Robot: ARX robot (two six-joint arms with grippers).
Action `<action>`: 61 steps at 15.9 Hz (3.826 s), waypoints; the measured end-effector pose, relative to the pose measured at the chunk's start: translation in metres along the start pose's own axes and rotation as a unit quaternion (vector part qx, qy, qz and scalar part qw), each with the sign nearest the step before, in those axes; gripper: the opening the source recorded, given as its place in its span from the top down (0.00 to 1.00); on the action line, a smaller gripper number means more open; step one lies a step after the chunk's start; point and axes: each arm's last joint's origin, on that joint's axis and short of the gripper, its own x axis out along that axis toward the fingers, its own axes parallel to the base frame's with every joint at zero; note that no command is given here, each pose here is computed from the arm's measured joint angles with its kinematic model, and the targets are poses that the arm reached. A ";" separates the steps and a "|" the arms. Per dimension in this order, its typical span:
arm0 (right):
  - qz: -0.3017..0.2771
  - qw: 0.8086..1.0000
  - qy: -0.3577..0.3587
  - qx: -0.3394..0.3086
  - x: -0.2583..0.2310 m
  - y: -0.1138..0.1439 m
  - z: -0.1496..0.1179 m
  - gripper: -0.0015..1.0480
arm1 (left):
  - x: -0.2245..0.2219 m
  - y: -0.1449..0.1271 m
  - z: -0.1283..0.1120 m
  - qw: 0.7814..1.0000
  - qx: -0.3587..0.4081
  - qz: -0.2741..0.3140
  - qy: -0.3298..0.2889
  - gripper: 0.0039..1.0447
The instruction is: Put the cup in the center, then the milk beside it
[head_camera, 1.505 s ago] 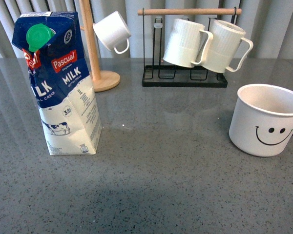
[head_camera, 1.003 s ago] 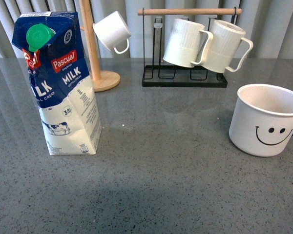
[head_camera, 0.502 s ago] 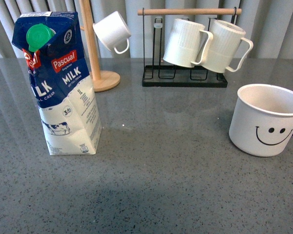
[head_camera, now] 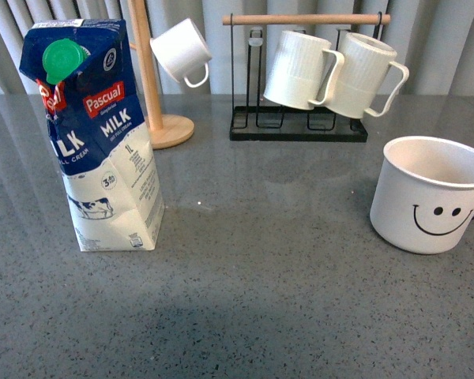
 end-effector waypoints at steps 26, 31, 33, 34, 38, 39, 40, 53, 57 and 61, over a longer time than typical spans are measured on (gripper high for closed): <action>0.303 0.892 0.306 -0.135 0.249 0.014 0.105 0.06 | 0.000 0.000 0.000 1.000 0.000 0.000 0.000 0.06; 0.309 0.880 0.325 -0.160 0.257 0.020 0.093 0.06 | 0.000 0.000 0.000 1.000 0.000 0.000 0.000 0.06; 0.310 0.878 0.327 -0.162 0.259 0.022 0.089 0.07 | 0.000 0.000 0.000 1.000 0.000 0.000 0.000 0.06; 0.311 0.879 0.322 -0.166 0.266 0.025 0.090 0.21 | 0.000 0.000 0.000 1.000 0.000 0.000 0.000 0.06; 0.304 0.880 0.325 -0.168 0.273 0.032 0.088 0.97 | 0.000 0.000 0.000 1.000 0.000 0.000 0.000 0.06; 0.303 0.880 0.326 -0.164 0.273 0.034 0.088 0.97 | 0.000 0.000 0.000 1.000 0.000 0.000 0.000 0.06; 0.302 0.881 0.327 -0.160 0.273 0.034 0.089 0.97 | 0.000 0.000 0.000 1.000 0.000 0.000 0.000 0.06; 0.354 0.860 0.329 -0.164 0.270 0.109 0.094 0.97 | 0.000 0.000 0.000 1.000 0.000 0.000 0.000 0.06; 0.361 0.855 0.333 -0.168 0.274 0.117 0.087 0.97 | 0.000 0.000 0.000 1.000 0.000 0.000 0.000 0.06; 0.358 0.854 0.336 -0.174 0.274 0.117 0.085 0.81 | 0.000 0.000 0.000 1.000 0.000 0.000 0.000 0.06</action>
